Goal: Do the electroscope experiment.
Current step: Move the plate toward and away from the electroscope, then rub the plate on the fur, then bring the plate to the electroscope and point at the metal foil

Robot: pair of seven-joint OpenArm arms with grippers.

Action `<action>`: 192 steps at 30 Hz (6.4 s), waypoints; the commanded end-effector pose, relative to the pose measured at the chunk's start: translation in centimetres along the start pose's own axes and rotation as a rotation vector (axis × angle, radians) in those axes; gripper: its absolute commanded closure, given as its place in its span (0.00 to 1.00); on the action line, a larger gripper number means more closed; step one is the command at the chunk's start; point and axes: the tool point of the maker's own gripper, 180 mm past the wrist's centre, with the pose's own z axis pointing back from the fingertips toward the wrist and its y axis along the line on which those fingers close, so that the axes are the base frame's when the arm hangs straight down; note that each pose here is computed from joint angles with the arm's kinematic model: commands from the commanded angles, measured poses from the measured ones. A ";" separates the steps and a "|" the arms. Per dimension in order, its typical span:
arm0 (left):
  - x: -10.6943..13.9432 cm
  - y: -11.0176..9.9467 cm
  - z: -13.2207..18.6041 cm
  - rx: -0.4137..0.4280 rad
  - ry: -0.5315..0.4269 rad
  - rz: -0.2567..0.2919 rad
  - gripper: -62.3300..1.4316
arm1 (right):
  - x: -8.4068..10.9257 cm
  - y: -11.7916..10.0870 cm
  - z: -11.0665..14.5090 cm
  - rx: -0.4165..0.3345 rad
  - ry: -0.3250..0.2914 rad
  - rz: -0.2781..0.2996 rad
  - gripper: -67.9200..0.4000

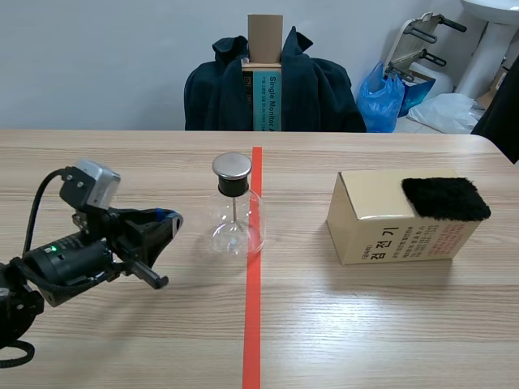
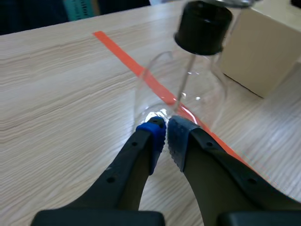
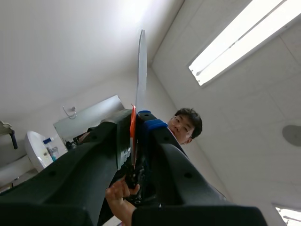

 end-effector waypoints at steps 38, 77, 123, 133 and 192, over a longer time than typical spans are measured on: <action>4.8 6.3 17.9 0.204 0.152 -0.395 0.22 | -7.0 20.4 16.7 0.586 0.091 0.073 0.98; 6.8 1.5 19.9 0.027 0.086 -0.297 0.00 | -5.3 23.0 18.3 0.678 0.007 0.095 0.98; 7.2 -0.4 20.0 -0.042 0.025 -0.200 0.00 | -3.6 23.6 18.5 0.724 -0.101 0.067 0.98; 6.5 -1.2 19.3 -0.073 0.033 -0.199 0.00 | -4.0 23.9 19.2 0.754 -0.072 0.067 0.98; 2.0 -0.1 5.4 -0.174 0.011 -0.153 0.94 | -3.1 -9.0 0.0 -0.303 -0.043 0.131 0.98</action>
